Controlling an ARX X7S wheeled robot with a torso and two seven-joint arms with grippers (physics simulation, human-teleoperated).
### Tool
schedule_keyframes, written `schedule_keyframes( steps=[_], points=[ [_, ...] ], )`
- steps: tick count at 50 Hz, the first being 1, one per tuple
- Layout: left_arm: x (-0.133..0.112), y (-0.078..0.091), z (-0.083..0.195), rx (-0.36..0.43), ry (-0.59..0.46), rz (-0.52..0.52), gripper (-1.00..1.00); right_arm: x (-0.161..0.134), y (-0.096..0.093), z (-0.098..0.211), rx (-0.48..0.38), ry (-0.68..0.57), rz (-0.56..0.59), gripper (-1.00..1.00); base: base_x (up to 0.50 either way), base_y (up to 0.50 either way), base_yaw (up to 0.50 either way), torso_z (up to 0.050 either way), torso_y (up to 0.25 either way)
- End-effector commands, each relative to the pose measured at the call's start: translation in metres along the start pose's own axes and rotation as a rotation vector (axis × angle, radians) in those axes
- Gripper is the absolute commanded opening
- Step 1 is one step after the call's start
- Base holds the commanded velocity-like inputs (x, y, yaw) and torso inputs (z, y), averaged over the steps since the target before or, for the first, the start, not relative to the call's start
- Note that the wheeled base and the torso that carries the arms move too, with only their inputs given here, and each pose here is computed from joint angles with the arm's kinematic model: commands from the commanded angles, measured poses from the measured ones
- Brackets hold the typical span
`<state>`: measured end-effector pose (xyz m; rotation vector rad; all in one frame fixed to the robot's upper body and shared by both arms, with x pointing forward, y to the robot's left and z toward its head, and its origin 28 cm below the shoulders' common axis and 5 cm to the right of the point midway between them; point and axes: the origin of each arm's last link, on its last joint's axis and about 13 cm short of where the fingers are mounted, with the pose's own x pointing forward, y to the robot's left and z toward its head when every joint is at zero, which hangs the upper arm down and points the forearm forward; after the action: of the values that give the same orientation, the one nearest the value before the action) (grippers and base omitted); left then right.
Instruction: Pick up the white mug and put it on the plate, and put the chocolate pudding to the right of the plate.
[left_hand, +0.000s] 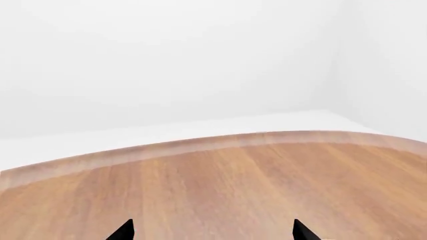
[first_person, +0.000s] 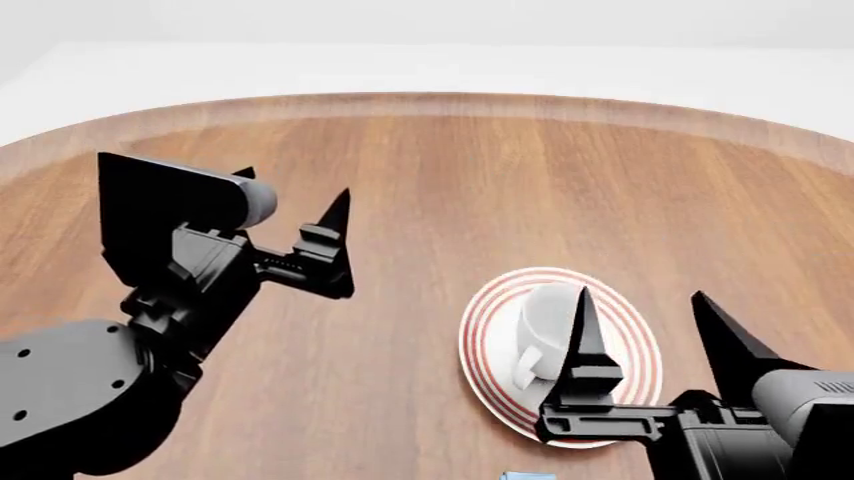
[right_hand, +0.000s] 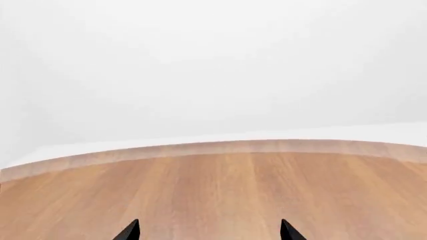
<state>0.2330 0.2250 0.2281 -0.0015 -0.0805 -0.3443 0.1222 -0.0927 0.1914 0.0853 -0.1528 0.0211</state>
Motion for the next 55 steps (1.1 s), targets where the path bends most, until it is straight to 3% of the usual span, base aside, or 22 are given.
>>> schedule_keyframes(
  steps=[1, 11, 25, 41, 55],
  points=[
    [0.000, 0.000, -0.004, -0.013, 0.013, 0.001, 1.00, -0.003, 0.001, 0.007, 0.046, 0.130, -0.016, 1.00, 0.00, 0.00, 0.00, 0.000, 0.000],
    [0.001, -0.001, -0.007, -0.022, 0.022, -0.002, 1.00, -0.005, 0.008, 0.011, 0.110, 0.223, 0.024, 1.00, 0.00, 0.00, 0.00, 0.000, 0.000],
    [0.001, 0.001, -0.008, -0.028, 0.026, 0.004, 1.00, -0.008, 0.015, 0.011, 0.106, 0.261, 0.062, 1.00, 0.00, 0.00, 0.00, 0.000, 0.000],
    [0.002, 0.001, -0.011, -0.034, 0.036, 0.007, 1.00, -0.006, 0.026, 0.017, 0.043, 0.325, 0.052, 1.00, 0.00, 0.00, 0.00, 0.000, 0.000],
    [0.004, -0.001, -0.015, -0.042, 0.049, 0.002, 1.00, 0.000, 0.021, 0.023, 0.058, 0.427, -0.018, 1.00, 0.00, 0.00, 0.00, 0.000, 0.000]
  ],
)
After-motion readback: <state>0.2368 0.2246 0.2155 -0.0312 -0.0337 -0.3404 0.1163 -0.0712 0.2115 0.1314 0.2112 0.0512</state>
